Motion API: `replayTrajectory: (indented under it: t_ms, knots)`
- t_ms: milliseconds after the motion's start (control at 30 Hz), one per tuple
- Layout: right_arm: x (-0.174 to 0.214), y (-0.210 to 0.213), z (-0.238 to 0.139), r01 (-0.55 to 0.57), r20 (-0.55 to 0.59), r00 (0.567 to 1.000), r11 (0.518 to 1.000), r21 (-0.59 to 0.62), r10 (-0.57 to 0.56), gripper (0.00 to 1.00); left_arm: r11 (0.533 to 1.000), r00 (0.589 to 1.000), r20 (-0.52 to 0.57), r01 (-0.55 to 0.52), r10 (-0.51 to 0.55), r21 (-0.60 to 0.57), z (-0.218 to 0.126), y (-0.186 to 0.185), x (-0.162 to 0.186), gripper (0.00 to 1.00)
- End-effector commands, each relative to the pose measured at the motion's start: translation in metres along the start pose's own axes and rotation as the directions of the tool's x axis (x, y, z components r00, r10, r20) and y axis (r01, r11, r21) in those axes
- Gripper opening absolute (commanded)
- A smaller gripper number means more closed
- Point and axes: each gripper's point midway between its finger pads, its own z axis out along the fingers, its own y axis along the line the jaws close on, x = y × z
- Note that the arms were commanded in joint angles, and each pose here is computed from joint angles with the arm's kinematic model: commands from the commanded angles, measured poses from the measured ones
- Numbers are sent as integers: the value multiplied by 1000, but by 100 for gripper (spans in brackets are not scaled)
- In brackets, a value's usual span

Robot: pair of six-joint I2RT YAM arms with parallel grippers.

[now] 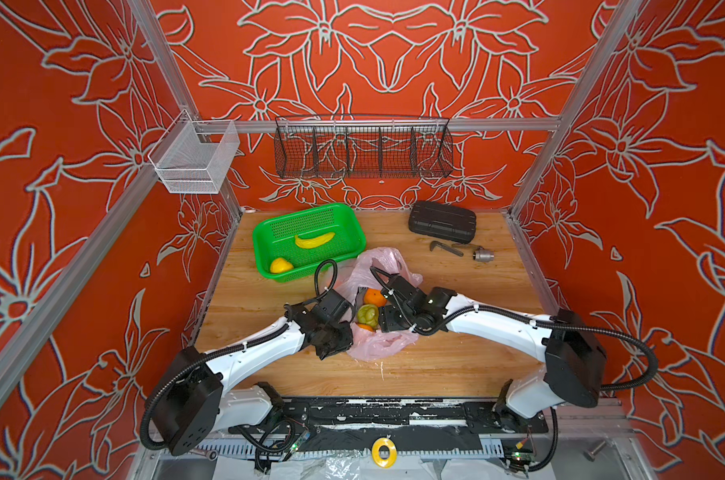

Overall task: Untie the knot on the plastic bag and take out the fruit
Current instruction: 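Hold the bag with the left gripper while the right gripper grasps an orange inside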

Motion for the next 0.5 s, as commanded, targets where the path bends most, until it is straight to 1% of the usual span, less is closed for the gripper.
replayTrajectory:
  t_ms: [0,100,300,400,467]
  knots:
    - [2,-4,12,-5,-13,1000,1000,26,6,69,1000,1000,9,0,0,-15,1,4,2,19]
    - [-2,-4,22,-7,-23,1000,998,61,8,69,1000,1000,12,2,-1,-16,1,4,1,19]
    - [-2,-6,38,-3,-44,999,994,105,7,71,1000,1000,13,2,-2,-21,2,6,1,19]
    - [-1,-10,41,-9,-44,999,992,127,15,66,1000,1000,14,2,-2,-19,2,5,1,19]
    - [-3,-11,39,-15,-31,999,991,131,20,59,1000,1000,14,2,-1,-18,2,5,1,19]
